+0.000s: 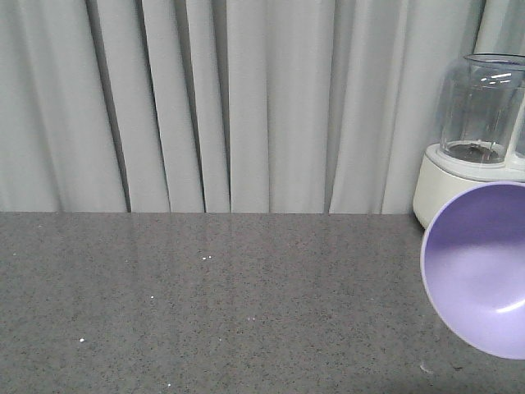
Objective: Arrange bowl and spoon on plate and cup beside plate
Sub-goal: 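Lift the spoon and bowl off the counter with both grippers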
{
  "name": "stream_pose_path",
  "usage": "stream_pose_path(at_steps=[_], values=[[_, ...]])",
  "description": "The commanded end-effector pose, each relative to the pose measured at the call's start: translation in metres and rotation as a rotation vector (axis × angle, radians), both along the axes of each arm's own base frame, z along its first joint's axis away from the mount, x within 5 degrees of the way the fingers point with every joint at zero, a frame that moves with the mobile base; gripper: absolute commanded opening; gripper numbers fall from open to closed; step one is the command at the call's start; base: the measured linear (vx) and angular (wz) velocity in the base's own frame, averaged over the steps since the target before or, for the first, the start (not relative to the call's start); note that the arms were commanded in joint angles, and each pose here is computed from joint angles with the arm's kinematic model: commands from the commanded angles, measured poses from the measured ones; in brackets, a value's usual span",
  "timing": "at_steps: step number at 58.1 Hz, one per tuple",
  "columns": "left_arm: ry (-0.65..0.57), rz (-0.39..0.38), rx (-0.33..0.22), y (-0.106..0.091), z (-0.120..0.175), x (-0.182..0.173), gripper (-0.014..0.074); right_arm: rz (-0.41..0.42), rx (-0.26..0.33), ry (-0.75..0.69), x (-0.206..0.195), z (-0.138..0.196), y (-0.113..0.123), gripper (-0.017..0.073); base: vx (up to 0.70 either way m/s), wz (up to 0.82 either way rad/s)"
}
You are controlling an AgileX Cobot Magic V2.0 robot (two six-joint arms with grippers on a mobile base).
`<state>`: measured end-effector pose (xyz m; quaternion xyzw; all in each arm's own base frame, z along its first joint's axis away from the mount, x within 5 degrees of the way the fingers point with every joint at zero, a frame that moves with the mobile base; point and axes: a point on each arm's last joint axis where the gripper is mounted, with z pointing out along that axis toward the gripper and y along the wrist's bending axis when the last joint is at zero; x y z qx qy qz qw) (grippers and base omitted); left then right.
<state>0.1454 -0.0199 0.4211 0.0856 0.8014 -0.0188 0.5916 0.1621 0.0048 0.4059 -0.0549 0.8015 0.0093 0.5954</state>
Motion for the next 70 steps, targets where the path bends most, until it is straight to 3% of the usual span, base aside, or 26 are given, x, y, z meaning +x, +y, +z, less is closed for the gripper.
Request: stream_pose_path(at_steps=[1,70], values=[[-0.125,-0.002,-0.016,0.0003,0.0178,-0.0049,-0.0006,-0.03,0.003,-0.173,-0.006,0.0226,-0.0027,-0.0009,0.0,0.0],[-0.115,-0.002,-0.015,0.0003,0.0169,-0.0051,-0.0006,-0.029,0.004,-0.172,-0.0077,0.0228,-0.0025,-0.0009,0.0,0.0]])
